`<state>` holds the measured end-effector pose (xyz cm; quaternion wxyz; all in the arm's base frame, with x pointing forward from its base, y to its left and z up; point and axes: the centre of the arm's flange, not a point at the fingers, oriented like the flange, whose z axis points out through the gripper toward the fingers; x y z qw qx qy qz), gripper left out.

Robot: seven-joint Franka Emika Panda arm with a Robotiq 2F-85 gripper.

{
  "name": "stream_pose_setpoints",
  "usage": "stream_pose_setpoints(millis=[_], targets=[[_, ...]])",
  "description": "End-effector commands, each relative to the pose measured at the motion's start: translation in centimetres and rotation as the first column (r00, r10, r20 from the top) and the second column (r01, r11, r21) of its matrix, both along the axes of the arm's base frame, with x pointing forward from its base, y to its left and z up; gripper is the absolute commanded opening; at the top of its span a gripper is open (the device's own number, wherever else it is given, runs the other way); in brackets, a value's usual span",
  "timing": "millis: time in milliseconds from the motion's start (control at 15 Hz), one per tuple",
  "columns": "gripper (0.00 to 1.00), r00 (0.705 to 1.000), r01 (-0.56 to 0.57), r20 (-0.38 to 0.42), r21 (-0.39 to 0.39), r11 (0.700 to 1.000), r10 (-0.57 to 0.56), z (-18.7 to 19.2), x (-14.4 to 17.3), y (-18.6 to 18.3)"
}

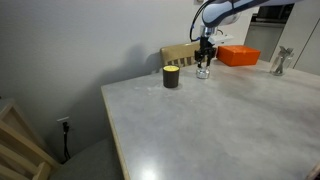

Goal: Put the silver lid on top of the silver vessel on the table

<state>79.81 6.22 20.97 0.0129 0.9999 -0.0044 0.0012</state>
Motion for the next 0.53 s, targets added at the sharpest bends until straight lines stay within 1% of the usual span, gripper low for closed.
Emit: stream_pose_setpoints(millis=[0, 467], targets=[[0.44, 1.0, -0.009, 0.002, 0.01, 1.0, 0.009, -0.11, 1.83, 0.05], [0.44, 1.0, -0.004, -0.002, 0.019, 1.0, 0.004, -0.85, 1.63, 0.05]])
